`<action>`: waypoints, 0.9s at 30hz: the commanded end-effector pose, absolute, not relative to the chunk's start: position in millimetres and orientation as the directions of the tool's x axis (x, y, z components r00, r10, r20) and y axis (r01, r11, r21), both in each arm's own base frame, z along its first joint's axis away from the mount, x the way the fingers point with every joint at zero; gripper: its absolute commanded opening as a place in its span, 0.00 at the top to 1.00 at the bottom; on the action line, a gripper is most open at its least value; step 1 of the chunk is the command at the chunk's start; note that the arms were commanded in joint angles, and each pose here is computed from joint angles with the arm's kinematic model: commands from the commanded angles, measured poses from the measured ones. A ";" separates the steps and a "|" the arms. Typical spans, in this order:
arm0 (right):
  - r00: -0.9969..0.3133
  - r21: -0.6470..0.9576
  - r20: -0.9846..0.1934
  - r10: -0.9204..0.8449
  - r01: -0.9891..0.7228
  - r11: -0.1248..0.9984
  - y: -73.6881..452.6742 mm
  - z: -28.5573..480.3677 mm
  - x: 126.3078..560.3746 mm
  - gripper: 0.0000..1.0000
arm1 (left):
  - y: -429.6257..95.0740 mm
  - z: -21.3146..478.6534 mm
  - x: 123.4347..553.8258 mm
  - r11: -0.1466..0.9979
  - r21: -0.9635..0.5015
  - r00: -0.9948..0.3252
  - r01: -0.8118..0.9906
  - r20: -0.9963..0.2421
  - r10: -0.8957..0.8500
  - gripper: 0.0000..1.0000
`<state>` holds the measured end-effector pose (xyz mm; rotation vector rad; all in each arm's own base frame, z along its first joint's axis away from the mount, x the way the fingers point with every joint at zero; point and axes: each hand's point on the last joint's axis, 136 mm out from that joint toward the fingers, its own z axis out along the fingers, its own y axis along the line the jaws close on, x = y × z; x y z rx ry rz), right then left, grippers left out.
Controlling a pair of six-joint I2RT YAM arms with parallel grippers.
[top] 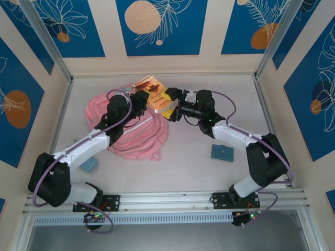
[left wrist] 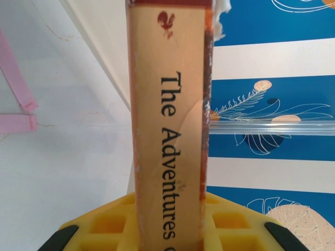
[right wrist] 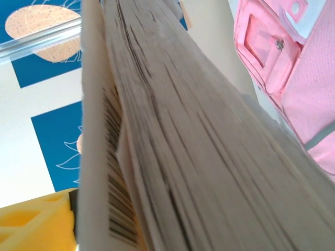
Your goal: Pack the student bag
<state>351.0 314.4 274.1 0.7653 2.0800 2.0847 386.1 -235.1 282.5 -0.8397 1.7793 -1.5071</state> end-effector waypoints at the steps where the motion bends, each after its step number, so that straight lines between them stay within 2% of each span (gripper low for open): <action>1: -0.861 0.965 0.262 0.435 0.233 -0.120 310.6 287.1 354.0 0.32 | -233.2 297.0 390.9 0.097 -0.995 -0.564 -0.010 -0.075 -0.822 0.84; 6: -0.834 0.966 0.255 0.490 0.245 -0.085 295.4 277.0 350.9 0.61 | -233.3 287.0 388.7 0.131 -0.991 -0.574 -0.024 -0.094 -0.814 0.80; 7: -0.832 0.968 0.244 0.498 0.240 -0.073 292.7 275.6 350.3 0.66 | -233.8 285.7 387.6 0.142 -0.990 -0.579 -0.023 -0.103 -0.809 0.76; 10: -0.824 0.978 0.176 0.539 0.210 0.002 279.9 272.7 347.9 0.81 | -233.6 270.9 380.7 0.219 -0.974 -0.604 -0.058 -0.140 -0.784 0.52; 13: -0.801 0.971 0.068 0.594 0.189 0.144 260.3 261.6 346.7 0.85 | -217.8 234.2 365.1 0.397 -0.905 -0.620 -0.156 -0.223 -0.752 0.29; 16: -0.782 0.955 -0.007 0.623 0.179 0.236 237.1 252.1 345.0 0.87 | -191.7 198.3 345.7 0.580 -0.787 -0.642 -0.212 -0.335 -0.689 0.18; 19: -0.773 0.939 -0.096 0.627 0.138 0.314 212.6 251.5 346.2 0.88 | -177.7 182.2 324.9 0.748 -0.647 -0.722 -0.148 -0.446 -0.529 0.12; 21: -0.769 0.922 -0.163 0.618 0.104 0.372 197.0 254.1 346.4 0.88 | -172.7 180.2 308.2 0.852 -0.522 -0.787 -0.042 -0.508 -0.350 0.09; 24: -0.767 0.901 -0.229 0.600 0.067 0.429 179.2 256.5 345.1 0.87 | -153.3 174.7 289.0 0.940 -0.342 -0.838 0.019 -0.519 -0.172 0.07; 27: -0.767 0.885 -0.267 0.583 0.044 0.463 162.2 256.6 342.8 0.87 | -153.4 176.6 274.9 0.954 -0.252 -0.857 0.164 -0.515 0.011 0.05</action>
